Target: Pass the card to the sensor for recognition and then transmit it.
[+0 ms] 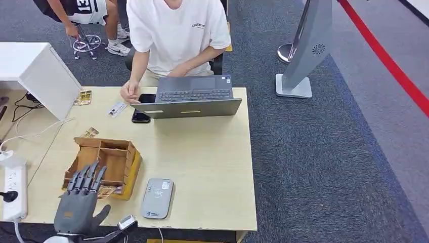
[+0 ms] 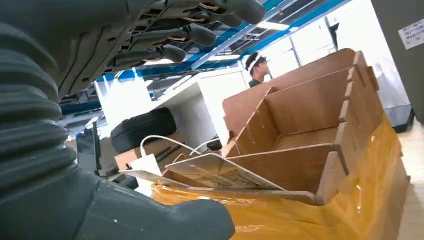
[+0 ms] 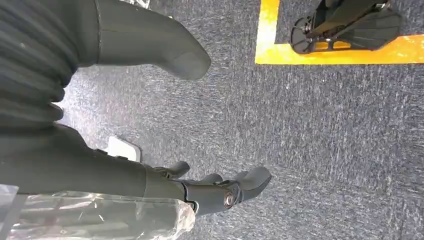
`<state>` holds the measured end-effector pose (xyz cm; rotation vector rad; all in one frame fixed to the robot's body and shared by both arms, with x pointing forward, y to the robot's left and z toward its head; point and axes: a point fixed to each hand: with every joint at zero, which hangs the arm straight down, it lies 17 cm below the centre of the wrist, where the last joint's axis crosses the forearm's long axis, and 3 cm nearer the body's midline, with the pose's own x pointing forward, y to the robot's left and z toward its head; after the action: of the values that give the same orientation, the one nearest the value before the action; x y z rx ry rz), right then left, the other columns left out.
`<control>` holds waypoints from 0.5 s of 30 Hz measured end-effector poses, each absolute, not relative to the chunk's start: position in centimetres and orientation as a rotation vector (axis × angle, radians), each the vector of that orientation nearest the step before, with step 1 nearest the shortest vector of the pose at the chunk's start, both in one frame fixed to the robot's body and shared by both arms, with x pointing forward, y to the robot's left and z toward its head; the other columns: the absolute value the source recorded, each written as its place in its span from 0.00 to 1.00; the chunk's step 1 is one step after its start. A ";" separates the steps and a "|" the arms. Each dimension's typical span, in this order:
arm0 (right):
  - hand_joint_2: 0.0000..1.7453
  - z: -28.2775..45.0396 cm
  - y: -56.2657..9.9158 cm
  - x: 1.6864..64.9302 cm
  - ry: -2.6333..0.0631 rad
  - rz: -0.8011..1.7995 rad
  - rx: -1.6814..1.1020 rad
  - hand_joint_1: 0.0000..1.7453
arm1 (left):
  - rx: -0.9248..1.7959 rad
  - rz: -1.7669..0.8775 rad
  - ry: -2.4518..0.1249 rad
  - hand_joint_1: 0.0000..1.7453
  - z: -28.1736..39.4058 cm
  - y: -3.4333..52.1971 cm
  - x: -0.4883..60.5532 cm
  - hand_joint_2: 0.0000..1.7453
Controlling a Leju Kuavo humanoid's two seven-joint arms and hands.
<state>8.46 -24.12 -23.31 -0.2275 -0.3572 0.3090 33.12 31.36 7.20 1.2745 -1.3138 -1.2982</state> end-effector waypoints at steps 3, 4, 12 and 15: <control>1.00 -23.3 -24.2 8.5 -0.358 0.302 -0.229 0.00 | 1.281 -1.306 -1.297 0.00 7.0 31.9 33.0 1.00; 1.00 -23.3 -24.2 8.5 -0.357 0.301 -0.229 0.00 | 1.283 -1.309 -1.290 0.00 7.0 32.2 33.0 1.00; 1.00 -23.3 -24.3 8.4 -0.351 0.288 -0.232 0.00 | 1.307 -1.294 -1.237 0.00 6.7 35.3 32.2 1.00; 1.00 -23.3 -24.4 8.4 -0.351 0.287 -0.232 0.00 | 1.310 -1.282 -1.223 0.00 6.6 35.8 32.0 1.00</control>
<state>8.44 -24.36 -23.27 -0.2316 -0.3512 0.2875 31.97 35.81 6.61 1.3105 -1.2231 -1.2821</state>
